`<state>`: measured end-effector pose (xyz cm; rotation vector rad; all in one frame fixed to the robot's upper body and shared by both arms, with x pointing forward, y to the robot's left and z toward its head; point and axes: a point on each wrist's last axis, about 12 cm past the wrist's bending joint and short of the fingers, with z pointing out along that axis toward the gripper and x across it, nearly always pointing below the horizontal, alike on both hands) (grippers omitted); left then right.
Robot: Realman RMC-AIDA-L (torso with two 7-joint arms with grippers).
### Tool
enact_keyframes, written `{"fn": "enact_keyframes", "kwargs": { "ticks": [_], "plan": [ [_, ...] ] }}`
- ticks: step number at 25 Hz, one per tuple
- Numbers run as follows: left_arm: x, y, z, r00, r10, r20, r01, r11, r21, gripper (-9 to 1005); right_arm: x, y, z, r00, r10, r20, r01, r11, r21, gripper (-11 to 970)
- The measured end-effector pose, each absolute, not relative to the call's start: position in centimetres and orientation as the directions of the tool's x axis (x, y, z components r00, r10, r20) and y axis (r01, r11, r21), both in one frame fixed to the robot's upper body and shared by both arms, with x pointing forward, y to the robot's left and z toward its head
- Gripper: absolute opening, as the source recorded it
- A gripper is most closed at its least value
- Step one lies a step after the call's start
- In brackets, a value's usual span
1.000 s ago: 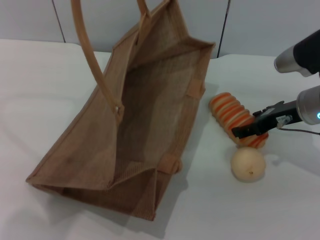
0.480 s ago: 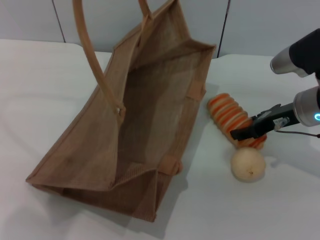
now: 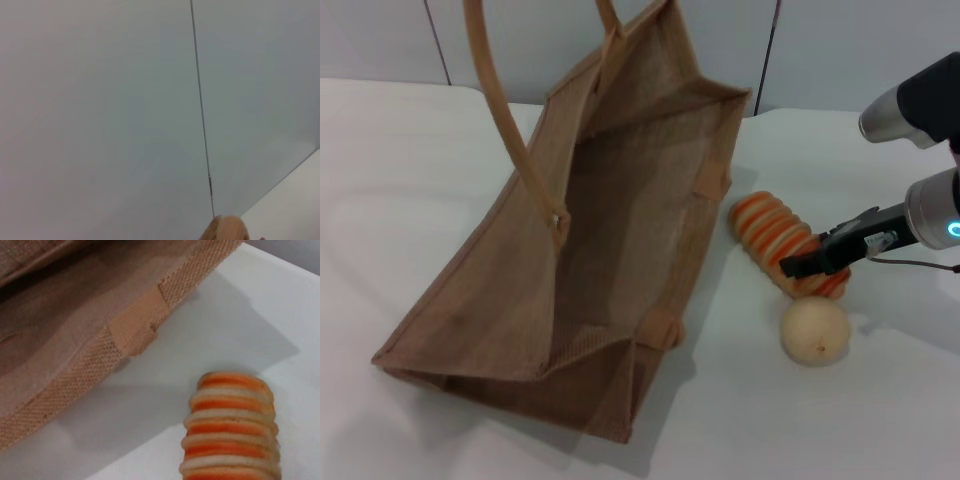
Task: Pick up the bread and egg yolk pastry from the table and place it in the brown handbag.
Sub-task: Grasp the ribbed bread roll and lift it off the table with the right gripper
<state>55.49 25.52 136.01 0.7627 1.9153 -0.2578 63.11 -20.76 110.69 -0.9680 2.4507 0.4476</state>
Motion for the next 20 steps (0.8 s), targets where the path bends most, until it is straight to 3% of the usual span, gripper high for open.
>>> {"fn": "enact_keyframes", "kwargs": {
  "ticks": [20],
  "plan": [
    [55.44,25.54,136.06,-0.283,0.397,-0.873,0.611,0.777,0.155,117,63.41,-20.66,111.16,-0.64,-0.539,-0.548,-0.7,0.702,0.127,470]
  ]
}}
